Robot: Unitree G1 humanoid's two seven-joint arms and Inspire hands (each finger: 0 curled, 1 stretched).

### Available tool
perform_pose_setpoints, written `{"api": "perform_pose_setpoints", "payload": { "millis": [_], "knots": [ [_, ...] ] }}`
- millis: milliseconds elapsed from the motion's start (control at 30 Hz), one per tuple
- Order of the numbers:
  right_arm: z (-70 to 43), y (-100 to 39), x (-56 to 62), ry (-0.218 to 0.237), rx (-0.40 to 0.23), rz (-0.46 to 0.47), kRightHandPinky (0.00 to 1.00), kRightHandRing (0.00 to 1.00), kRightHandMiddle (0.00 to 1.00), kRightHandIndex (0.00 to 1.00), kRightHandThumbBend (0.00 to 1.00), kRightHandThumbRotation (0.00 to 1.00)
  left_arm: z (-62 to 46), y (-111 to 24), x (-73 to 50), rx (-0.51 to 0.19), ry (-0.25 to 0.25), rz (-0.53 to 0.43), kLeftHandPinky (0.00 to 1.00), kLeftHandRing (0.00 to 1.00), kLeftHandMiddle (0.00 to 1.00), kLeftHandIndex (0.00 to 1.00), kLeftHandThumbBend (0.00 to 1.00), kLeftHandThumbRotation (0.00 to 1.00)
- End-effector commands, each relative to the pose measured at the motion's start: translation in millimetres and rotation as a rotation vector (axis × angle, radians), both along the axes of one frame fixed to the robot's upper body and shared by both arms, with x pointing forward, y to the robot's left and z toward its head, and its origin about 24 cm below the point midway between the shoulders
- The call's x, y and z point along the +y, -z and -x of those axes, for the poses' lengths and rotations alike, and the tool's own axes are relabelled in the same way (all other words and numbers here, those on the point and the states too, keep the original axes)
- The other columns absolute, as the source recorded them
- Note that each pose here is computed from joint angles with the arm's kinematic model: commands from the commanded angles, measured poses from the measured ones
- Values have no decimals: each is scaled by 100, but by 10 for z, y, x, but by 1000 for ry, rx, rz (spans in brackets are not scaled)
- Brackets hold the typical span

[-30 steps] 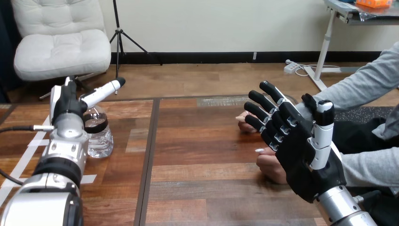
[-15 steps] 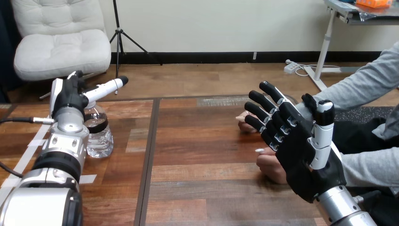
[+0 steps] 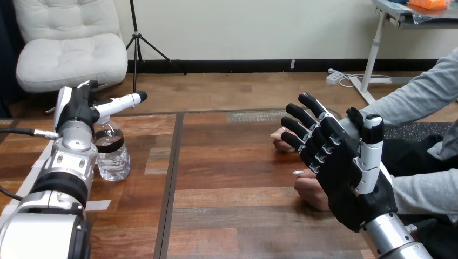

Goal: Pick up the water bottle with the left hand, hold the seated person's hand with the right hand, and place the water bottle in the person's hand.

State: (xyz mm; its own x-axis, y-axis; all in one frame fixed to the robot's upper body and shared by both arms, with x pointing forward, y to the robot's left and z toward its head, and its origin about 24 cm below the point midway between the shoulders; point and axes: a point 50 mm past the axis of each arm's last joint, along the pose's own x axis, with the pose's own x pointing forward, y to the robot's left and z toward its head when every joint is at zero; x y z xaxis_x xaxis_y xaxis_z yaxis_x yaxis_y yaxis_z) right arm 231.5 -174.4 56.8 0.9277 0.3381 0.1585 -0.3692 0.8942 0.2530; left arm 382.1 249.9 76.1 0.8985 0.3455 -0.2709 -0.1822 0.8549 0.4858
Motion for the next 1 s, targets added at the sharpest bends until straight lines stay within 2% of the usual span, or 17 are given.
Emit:
{"api": "perform_pose_setpoints", "payload": {
  "millis": [0, 400, 600, 733, 967],
  "knots": [
    [-47, -229, 22, -3, -98, 2, 93, 93, 93, 95, 99, 100, -135, -348, 4, -93, 14, -73, 80, 89, 90, 87, 96, 35],
    [-39, -232, 15, -4, -98, 0, 93, 93, 92, 94, 98, 100, -116, -328, 39, -101, -28, -48, 79, 89, 91, 87, 95, 33],
    [-41, -232, 10, -8, -99, 2, 93, 93, 92, 94, 98, 100, -107, -327, 63, -91, -62, -59, 80, 89, 91, 87, 97, 33],
    [-44, -232, 6, -10, -101, 4, 93, 93, 93, 94, 98, 100, -97, -328, 84, -110, -89, -53, 81, 89, 91, 87, 99, 31],
    [-47, -234, 2, -11, -102, 2, 94, 93, 93, 95, 98, 100, -85, -323, 106, -127, -96, -52, 82, 90, 90, 86, 100, 29]
  ]
}}
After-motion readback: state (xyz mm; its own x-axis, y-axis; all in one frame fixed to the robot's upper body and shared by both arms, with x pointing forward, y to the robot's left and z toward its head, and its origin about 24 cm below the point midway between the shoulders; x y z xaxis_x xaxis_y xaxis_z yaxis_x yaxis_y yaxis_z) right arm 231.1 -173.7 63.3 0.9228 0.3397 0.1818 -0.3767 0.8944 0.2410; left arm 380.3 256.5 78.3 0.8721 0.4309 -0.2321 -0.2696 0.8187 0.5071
